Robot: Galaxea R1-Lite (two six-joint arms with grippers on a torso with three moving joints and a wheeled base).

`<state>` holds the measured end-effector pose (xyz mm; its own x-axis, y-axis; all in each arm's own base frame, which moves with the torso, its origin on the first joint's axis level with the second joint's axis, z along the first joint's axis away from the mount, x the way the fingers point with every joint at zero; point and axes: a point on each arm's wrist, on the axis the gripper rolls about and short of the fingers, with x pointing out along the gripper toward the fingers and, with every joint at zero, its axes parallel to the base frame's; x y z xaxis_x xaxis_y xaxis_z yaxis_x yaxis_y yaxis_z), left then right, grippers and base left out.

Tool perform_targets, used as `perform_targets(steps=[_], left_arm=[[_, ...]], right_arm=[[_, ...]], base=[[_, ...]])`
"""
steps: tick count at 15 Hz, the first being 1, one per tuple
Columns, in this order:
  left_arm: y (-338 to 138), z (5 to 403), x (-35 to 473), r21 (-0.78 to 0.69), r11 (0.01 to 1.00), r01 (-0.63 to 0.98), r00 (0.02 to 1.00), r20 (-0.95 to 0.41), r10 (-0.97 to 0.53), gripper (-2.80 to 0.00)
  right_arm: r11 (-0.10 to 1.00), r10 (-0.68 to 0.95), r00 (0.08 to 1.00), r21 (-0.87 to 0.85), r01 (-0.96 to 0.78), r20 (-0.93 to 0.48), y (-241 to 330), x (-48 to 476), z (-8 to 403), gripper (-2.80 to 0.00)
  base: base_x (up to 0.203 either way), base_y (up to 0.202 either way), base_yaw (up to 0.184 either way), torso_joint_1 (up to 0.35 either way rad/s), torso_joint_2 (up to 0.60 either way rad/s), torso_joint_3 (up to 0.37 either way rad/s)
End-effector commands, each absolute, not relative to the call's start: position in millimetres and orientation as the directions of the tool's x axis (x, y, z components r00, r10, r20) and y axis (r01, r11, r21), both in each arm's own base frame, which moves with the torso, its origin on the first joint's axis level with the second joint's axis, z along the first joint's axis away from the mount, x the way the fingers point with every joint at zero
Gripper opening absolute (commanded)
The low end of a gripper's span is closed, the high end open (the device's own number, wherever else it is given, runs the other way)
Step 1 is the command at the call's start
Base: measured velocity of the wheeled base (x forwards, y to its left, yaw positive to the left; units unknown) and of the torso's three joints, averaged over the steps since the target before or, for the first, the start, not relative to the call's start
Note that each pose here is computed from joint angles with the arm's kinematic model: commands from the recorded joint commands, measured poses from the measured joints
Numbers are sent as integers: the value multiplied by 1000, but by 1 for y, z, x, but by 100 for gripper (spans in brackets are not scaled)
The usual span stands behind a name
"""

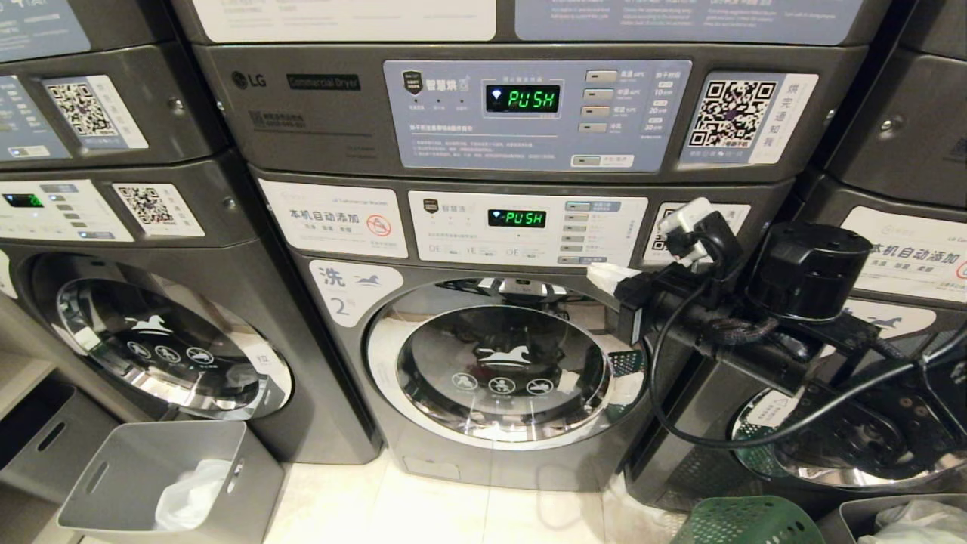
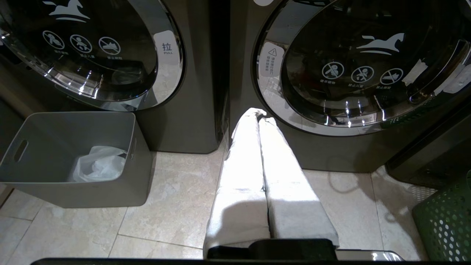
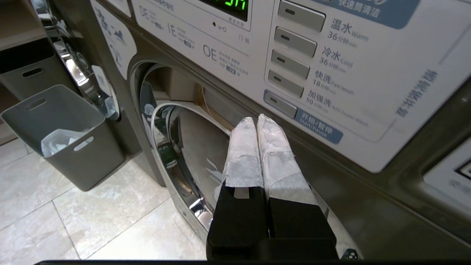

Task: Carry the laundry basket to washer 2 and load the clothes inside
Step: Press the washing machine switch

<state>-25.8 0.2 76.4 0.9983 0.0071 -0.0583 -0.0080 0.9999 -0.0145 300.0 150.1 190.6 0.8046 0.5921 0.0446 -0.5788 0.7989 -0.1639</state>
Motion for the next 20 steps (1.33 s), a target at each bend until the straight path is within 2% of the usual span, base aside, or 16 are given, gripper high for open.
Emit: perform_targets(steps=[1, 8, 20], left_arm=[[0, 76, -26, -15, 1000, -9, 998, -58, 8, -280], [0, 76, -26, -15, 1000, -9, 998, -58, 8, -280], [0, 76, -26, -15, 1000, -9, 998, -58, 8, -280]], right_arm=[[797, 593, 804, -163, -581, 32, 158, 315, 181, -280], [821, 563, 823, -167, -545, 80, 169, 341, 186, -280], [845, 527, 845, -164, -510, 91, 165, 342, 192, -280]], base=[[0, 0, 0, 0, 0, 0], [0, 0, 0, 0, 0, 0], [0, 0, 0, 0, 0, 0]])
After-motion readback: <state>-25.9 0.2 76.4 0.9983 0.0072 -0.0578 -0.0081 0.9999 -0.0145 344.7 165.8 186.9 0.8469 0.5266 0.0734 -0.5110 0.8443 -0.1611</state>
